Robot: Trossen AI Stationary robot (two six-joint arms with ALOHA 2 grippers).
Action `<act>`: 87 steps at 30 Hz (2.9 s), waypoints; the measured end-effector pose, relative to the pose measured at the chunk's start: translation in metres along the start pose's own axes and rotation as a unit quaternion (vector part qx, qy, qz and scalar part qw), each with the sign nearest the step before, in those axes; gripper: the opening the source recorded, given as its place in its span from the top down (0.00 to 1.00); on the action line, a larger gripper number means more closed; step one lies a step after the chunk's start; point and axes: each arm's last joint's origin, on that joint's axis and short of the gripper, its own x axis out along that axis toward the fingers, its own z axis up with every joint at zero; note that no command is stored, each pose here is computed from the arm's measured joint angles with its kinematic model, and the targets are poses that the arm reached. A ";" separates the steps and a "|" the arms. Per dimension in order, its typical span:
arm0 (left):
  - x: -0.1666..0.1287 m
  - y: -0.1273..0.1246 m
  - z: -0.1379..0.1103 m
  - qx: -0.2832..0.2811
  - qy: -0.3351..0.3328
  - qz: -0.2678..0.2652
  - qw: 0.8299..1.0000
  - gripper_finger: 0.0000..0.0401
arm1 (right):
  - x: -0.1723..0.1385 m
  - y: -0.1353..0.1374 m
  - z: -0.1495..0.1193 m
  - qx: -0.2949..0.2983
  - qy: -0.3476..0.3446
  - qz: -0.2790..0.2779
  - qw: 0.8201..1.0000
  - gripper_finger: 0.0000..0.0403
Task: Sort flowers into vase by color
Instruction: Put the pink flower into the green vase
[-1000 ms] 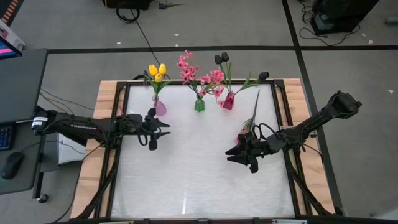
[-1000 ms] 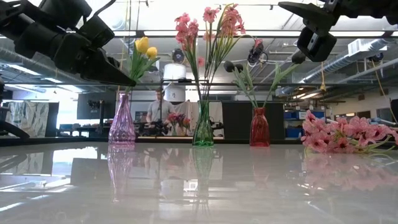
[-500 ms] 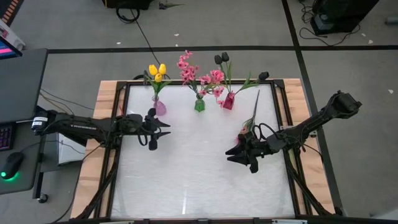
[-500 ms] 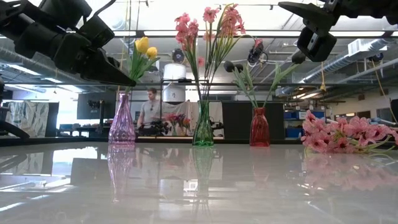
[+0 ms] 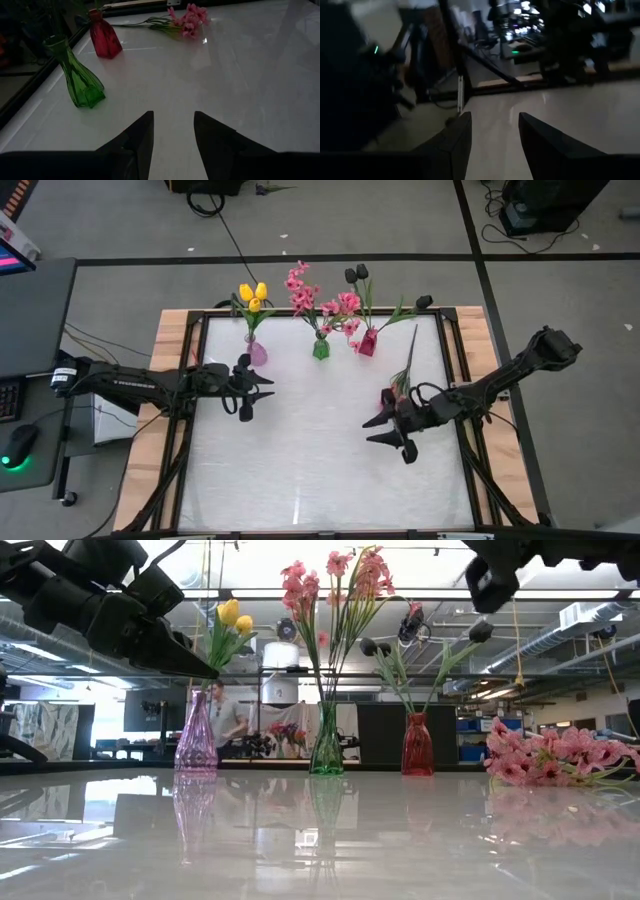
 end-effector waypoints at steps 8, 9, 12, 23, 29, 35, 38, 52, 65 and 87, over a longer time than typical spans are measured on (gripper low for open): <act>0.000 0.000 0.000 0.000 0.000 0.000 1.000 0.63 | -0.009 -0.006 0.025 -0.202 0.106 -0.012 0.974 0.57; 0.000 0.000 0.000 0.000 0.000 0.000 1.000 0.63 | -0.013 -0.009 0.029 -0.220 0.135 -0.021 0.966 0.57; 0.000 0.000 0.000 0.000 0.000 0.000 1.000 0.63 | -0.025 -0.014 0.046 -0.263 0.199 -0.032 0.943 0.57; 0.000 0.000 0.000 0.000 0.000 0.000 1.000 0.63 | -0.099 -0.021 0.061 -0.372 0.348 0.117 0.853 0.57; 0.000 0.000 0.000 0.000 0.000 0.000 1.000 0.63 | -0.133 -0.020 0.055 -0.450 0.382 0.177 0.788 0.57; 0.000 0.000 0.000 0.000 0.000 0.000 1.000 0.63 | -0.146 -0.023 0.050 -0.525 0.417 0.198 0.715 0.57; 0.000 0.000 0.000 0.000 0.000 0.000 1.000 0.63 | -0.147 -0.027 0.051 -0.575 0.431 0.165 0.676 0.57; 0.000 0.000 0.000 0.000 0.000 0.000 1.000 0.63 | -0.129 -0.049 0.018 -0.591 0.423 0.140 0.673 0.57; 0.000 0.000 0.000 0.000 0.000 0.000 1.000 0.63 | -0.119 -0.072 -0.023 -0.592 0.429 0.096 0.675 0.57; 0.000 0.000 0.000 0.000 0.000 0.000 1.000 0.63 | -0.094 -0.082 -0.044 -0.562 0.432 0.106 0.697 0.57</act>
